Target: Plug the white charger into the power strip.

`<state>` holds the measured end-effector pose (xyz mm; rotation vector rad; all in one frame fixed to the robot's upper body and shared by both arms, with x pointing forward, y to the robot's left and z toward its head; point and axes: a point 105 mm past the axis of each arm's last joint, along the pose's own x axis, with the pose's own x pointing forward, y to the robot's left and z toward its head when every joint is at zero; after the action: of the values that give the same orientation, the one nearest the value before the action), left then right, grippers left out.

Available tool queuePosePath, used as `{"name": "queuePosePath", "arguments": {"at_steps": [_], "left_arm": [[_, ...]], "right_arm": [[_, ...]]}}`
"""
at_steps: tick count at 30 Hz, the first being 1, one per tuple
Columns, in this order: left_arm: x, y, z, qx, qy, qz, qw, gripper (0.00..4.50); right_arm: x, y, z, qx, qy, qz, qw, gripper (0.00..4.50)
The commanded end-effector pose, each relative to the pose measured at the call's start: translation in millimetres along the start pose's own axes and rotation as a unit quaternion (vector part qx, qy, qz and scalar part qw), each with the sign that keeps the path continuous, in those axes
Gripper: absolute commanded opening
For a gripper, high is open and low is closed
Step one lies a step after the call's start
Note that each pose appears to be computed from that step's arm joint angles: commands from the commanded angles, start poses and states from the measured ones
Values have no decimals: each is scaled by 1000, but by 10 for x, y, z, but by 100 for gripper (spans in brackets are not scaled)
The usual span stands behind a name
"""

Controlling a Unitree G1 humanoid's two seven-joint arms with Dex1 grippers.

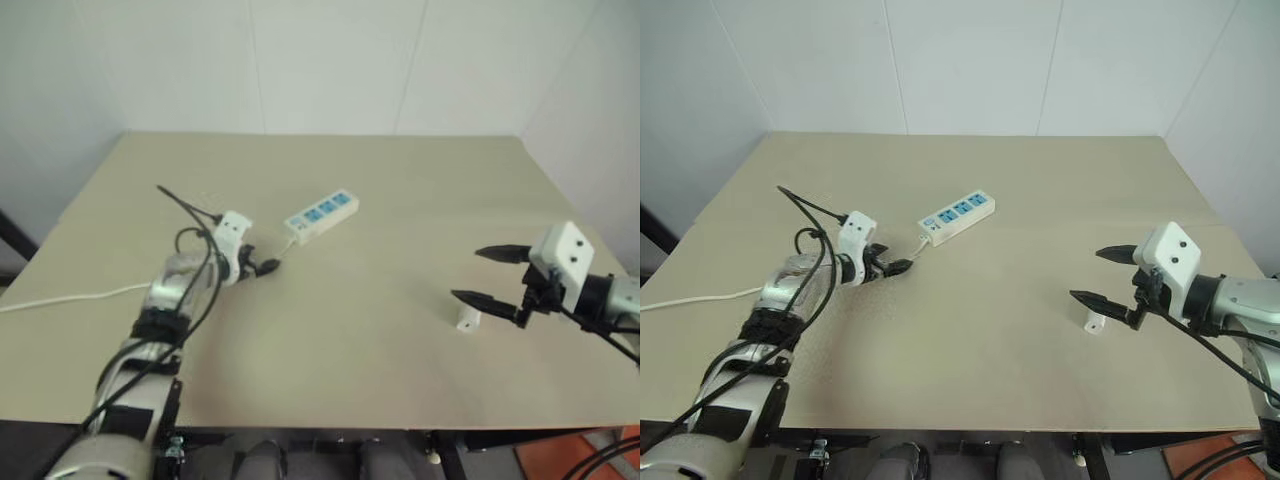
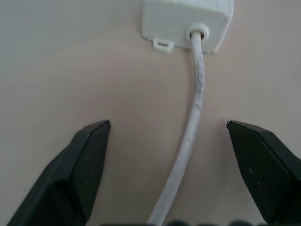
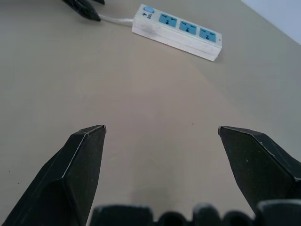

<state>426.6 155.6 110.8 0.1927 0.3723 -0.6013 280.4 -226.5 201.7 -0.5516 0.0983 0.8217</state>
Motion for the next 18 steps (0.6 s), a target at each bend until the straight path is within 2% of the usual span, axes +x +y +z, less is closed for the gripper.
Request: {"name": "queuePosePath", "arguments": {"at_steps": [1, 12, 14, 16, 18], "left_arm": [[82, -45, -37, 20, 16, -16, 1000, 369], [88, -118, -128, 30, 10, -48, 998, 17], [61, -174, -114, 37, -2, -69, 997, 2], [-57, -374, -69, 41, -26, -140, 989, 2], [-233, -580, -119, 90, -36, -201, 975, 2]], "right_arm": [[-66, -34, 158, -17, -22, -13, 1000, 450], [-64, -51, 182, -18, -26, -19, 999, 450], [-55, -51, 191, -19, -27, -18, 999, 450], [-51, -53, 196, -21, -28, -18, 999, 450], [-55, -53, 198, -21, -28, -18, 999, 450]]}}
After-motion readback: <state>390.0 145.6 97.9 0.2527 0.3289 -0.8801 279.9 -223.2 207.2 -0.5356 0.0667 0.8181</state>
